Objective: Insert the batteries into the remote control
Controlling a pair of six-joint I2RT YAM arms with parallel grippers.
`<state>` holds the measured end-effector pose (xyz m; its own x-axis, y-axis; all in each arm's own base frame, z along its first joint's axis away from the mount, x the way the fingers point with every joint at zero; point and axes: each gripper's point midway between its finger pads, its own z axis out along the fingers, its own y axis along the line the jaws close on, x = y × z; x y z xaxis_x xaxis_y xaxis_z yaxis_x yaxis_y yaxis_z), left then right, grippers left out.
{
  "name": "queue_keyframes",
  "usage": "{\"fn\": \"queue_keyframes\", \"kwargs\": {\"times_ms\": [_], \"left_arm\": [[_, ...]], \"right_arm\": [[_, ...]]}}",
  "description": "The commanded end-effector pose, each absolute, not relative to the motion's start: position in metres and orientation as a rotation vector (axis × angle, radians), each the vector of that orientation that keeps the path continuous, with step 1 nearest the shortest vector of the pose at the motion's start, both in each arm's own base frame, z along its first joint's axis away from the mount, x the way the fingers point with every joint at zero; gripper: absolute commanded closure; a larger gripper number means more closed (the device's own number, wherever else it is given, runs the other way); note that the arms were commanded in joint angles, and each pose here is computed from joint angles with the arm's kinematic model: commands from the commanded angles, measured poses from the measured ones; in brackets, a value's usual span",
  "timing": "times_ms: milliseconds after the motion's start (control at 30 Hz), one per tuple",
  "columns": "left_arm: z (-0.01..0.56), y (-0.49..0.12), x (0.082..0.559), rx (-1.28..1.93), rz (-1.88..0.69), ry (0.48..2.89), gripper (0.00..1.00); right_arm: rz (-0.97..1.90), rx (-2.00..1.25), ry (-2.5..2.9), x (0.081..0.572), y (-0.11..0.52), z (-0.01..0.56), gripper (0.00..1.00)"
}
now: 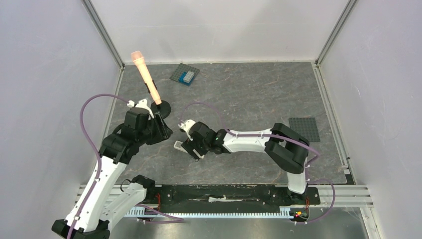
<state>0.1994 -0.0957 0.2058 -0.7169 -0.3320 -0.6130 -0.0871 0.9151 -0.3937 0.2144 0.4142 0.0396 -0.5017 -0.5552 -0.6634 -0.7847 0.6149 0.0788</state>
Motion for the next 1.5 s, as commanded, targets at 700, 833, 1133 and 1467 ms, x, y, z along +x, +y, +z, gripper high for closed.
{"fn": "queue_keyframes", "kwargs": {"times_ms": [700, 833, 1133, 1467], "left_arm": [[0.192, -0.157, 0.207, -0.23, -0.892, 2.246, 0.41], [0.203, -0.188, 0.219, -0.192, -1.133, 2.11, 0.4], [0.209, -0.206, 0.235, -0.126, -1.237, 2.004, 0.33], [0.208, -0.203, 0.229, -0.173, -1.256, 1.992, 0.34]], "right_arm": [[1.351, -0.343, 2.231, 0.206, 0.393, 0.124, 0.68], [1.584, -0.265, 2.198, 0.188, 0.392, 0.155, 0.67], [2.114, -0.081, 1.959, 0.156, 0.387, 0.231, 0.67], [2.244, -0.023, 1.907, 0.154, 0.387, 0.244, 0.67]]}}
